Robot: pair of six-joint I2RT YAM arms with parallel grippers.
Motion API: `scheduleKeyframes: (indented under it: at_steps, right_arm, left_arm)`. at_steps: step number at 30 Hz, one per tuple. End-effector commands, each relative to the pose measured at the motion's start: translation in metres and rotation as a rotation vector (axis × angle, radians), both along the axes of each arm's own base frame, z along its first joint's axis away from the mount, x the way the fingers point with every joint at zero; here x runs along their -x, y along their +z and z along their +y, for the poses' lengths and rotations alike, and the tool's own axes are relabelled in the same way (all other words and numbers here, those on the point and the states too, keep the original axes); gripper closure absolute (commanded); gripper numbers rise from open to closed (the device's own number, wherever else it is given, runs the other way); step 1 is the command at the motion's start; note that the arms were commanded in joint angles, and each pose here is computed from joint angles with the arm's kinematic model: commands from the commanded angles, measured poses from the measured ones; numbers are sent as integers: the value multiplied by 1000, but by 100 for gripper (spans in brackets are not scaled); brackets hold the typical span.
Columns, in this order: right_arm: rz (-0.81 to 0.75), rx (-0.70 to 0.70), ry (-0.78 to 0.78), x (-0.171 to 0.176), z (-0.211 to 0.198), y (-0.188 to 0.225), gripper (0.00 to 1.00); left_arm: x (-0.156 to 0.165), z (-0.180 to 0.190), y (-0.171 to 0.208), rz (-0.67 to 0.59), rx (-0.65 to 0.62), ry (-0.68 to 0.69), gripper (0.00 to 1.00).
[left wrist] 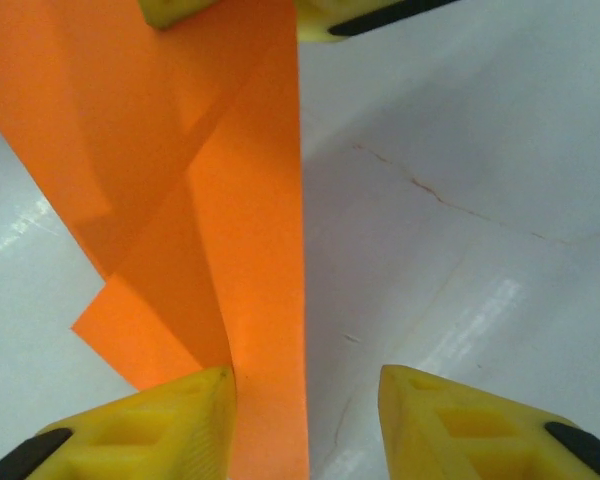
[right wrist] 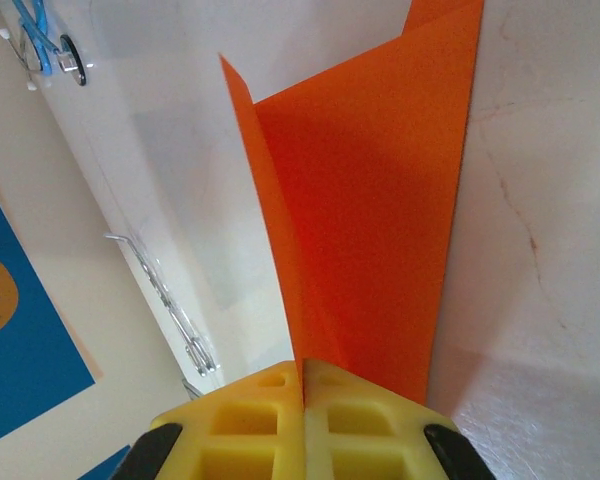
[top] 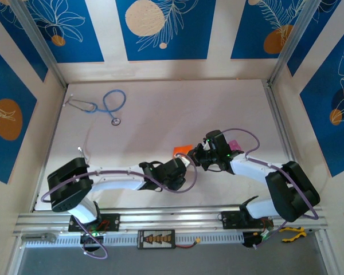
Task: Fold a paper plane with a square sheet of paper (pick it up from the middle)
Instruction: Fold the wing for the fifth time at the center of the table.
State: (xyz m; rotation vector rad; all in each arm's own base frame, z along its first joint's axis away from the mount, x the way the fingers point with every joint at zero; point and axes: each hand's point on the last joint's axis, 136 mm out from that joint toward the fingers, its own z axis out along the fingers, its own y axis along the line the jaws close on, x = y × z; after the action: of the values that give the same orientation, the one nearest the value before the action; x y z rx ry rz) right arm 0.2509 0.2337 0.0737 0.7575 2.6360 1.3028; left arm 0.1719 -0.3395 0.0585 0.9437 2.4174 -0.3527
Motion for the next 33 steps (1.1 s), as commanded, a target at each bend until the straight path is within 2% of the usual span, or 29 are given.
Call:
scheduleKeyframes:
  at_steps: [1,14,24,26,30,33]
  right_arm:
    - [14,-3,-10,4,-3,1,100]
    - [23,0,-11,4,-4,-2,100]
    - [26,0,-11,4,-4,-3,100]
    - [21,-2,-10,4,-3,-1,100]
    - [22,-2,-9,3,-3,-1,100]
    - [21,-5,-7,3,-3,0,100]
  left_arm:
    - [-7,4,-3,-35,-48,36,62]
    - [-9,8,-9,-50,-74,43,76]
    - [-8,8,-12,-48,-93,29,81]
    - [-8,8,-12,-50,-97,26,80]
    - [-9,9,-11,-60,-105,26,71]
    - [-10,9,-11,-66,-107,26,71]
